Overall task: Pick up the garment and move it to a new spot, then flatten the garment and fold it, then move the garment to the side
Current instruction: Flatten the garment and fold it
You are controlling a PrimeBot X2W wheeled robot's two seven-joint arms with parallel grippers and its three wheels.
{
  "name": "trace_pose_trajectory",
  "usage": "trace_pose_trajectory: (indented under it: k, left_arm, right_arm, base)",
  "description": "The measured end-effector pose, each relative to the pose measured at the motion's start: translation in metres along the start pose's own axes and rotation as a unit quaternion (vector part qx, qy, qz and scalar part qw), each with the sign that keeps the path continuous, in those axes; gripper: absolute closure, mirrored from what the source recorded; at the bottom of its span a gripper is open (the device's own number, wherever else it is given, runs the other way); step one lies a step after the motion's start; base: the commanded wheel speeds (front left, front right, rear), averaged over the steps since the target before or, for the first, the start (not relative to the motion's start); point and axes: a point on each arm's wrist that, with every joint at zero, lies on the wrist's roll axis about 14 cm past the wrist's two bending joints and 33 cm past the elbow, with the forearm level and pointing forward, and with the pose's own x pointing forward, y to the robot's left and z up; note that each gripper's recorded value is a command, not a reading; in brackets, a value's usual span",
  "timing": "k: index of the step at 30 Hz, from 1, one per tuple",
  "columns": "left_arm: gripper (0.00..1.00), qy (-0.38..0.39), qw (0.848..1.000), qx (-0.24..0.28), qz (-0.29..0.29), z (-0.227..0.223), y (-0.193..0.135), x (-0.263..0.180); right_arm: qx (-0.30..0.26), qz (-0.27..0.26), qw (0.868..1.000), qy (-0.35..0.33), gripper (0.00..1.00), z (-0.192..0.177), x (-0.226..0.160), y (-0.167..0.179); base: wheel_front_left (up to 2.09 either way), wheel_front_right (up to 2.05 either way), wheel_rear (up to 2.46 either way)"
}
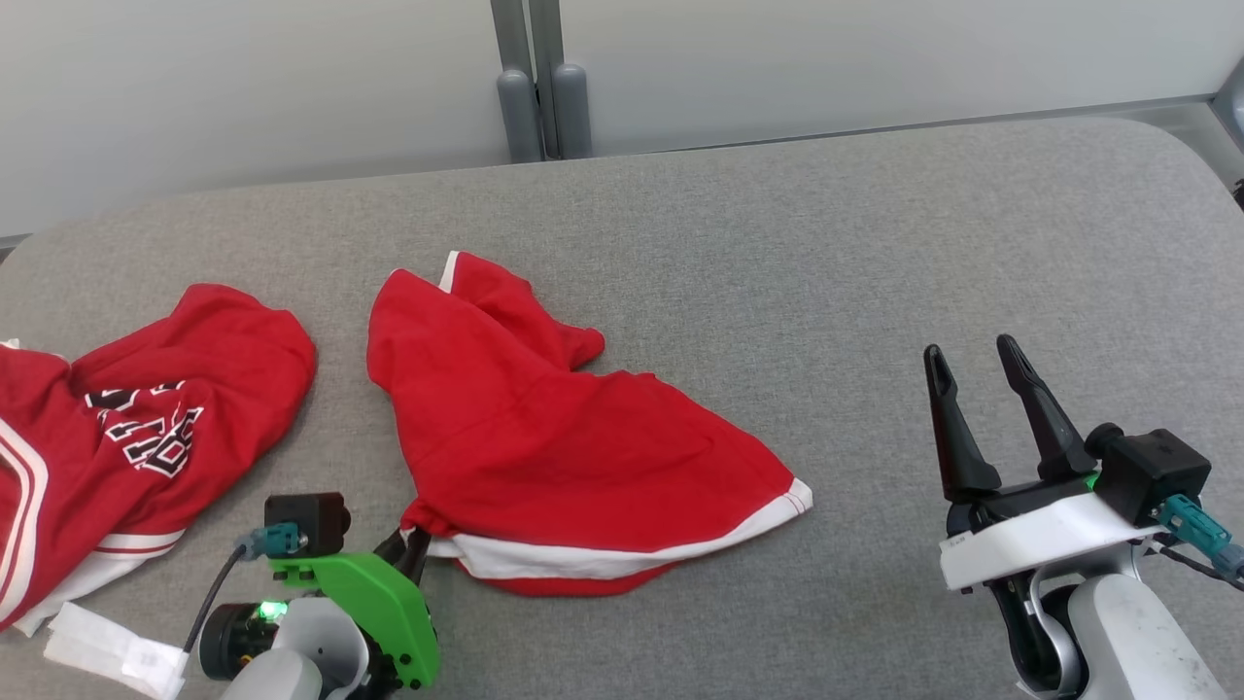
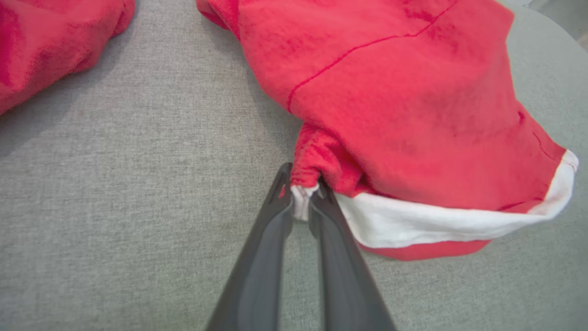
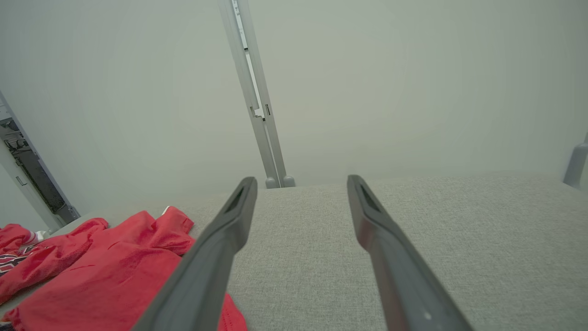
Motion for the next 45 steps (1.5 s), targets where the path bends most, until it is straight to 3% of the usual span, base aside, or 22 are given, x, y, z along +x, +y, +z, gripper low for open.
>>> trace_pose_trajectory:
  k: [1, 2, 3, 12, 20, 26, 38, 45]
  left_arm:
    - [0.79, 0.0, 1.0, -0.003, 0.005, -0.003, 0.003, -0.002]
    - [0.5, -0.002, 1.0, -0.006, 0.01, -0.005, 0.006, -0.004]
    - [0.0, -0.008, 1.0, -0.008, 0.015, -0.005, 0.009, -0.005]
    - [0.0, -0.101, 0.995, 0.001, 0.023, 0.024, 0.015, -0.015]
    - [0.0, -0.231, 0.971, 0.046, 0.043, 0.072, 0.02, -0.048]
    - [0.0, -0.283, 0.956, 0.064, 0.048, 0.088, 0.014, -0.068]
    - [0.0, -0.312, 0.946, 0.069, 0.048, 0.092, 0.005, -0.081]
    - [0.0, -0.295, 0.952, 0.071, 0.046, 0.081, 0.006, -0.076]
  right_arm:
    - [0.0, 0.002, 1.0, 0.001, 0.0, -0.001, 0.0, 0.001]
    - [0.0, 0.004, 1.0, 0.002, 0.0, -0.002, 0.001, 0.002]
    - [-0.001, 0.005, 1.0, 0.004, 0.0, -0.002, 0.001, 0.002]
    - [-0.004, 0.01, 1.0, 0.009, 0.0, -0.004, -0.003, 0.003]
    - [0.001, 0.008, 1.0, 0.003, 0.0, 0.001, -0.01, 0.005]
    - [0.01, -0.008, 1.0, 0.009, 0.0, -0.003, -0.021, 0.0]
    - [0.002, -0.005, 1.0, 0.005, 0.0, 0.001, -0.027, 0.0]
    - [0.003, -0.002, 1.0, 0.02, 0.0, -0.007, -0.028, 0.002]
  base:
    - [0.0, 0.0, 0.0]
    - [0.0, 0.0, 0.0]
    - [0.0, 0.0, 0.0]
    - [0.0, 0.0, 0.0]
    - [0.0, 0.0, 0.0]
    - [0.0, 0.0, 0.0]
    - [0.0, 0.0, 0.0]
    - [0.0, 0.0, 0.0]
